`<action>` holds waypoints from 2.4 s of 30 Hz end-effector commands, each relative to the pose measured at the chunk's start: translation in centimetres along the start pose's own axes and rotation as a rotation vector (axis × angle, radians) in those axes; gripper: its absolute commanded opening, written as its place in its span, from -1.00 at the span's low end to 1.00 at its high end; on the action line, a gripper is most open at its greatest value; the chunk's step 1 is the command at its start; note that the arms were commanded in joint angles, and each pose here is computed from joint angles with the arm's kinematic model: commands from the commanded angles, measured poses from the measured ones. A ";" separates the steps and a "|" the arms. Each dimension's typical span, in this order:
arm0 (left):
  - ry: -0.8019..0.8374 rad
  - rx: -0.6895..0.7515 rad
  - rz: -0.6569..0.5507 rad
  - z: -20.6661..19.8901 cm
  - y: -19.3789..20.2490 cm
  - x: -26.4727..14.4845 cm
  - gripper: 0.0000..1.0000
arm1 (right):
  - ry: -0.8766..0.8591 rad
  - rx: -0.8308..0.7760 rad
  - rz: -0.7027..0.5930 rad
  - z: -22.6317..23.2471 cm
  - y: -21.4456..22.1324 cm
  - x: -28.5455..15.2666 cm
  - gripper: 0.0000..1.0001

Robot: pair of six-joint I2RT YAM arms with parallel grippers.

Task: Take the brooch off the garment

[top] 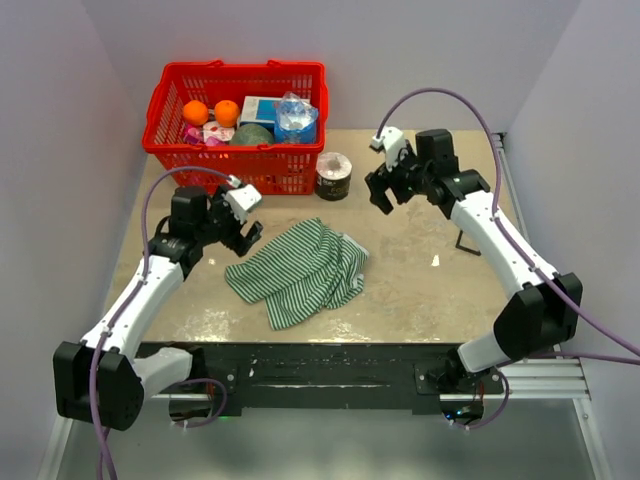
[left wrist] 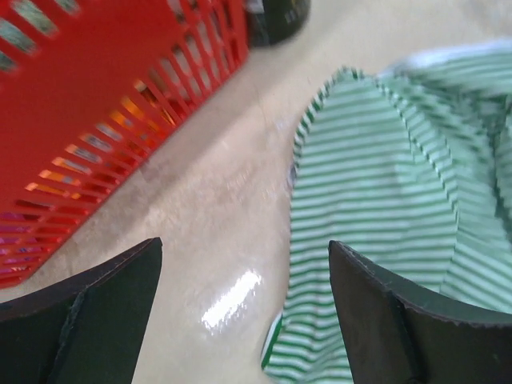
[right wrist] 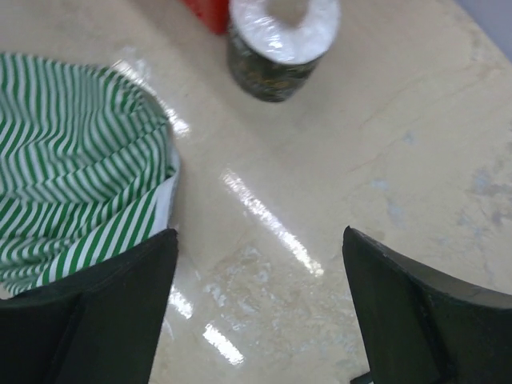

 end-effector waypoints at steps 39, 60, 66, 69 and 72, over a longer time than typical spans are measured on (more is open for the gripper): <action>-0.111 0.385 0.048 2.9 -6.4 -3.1 -1.00 | -0.189 -0.198 -0.186 2.3 -4.9 -0.1 -1.00; -0.320 0.218 0.195 2.7 -4.0 -5.7 -0.29 | -0.356 -0.226 0.176 7.5 7.8 -6.3 -0.63; -0.334 -0.142 0.107 2.0 -5.1 -3.6 0.59 | -0.454 -0.192 0.109 7.1 5.2 -4.3 0.40; -0.234 -0.313 0.197 0.5 -3.4 -3.2 0.54 | -0.440 -0.140 0.042 6.1 2.9 -2.7 0.43; -0.094 -0.397 0.341 -1.6 0.2 -3.0 0.41 | -0.419 -0.036 0.081 5.6 3.2 0.9 0.43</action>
Point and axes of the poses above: each gripper's point midway between its finger pads, its own x axis out along the fingers, its own z axis along the line the jaws close on, y = z × x, the point moved 9 cm from there along -x, back along the fingers, and after that the axes turned 8 degrees about -x, right-handed, at the moved point
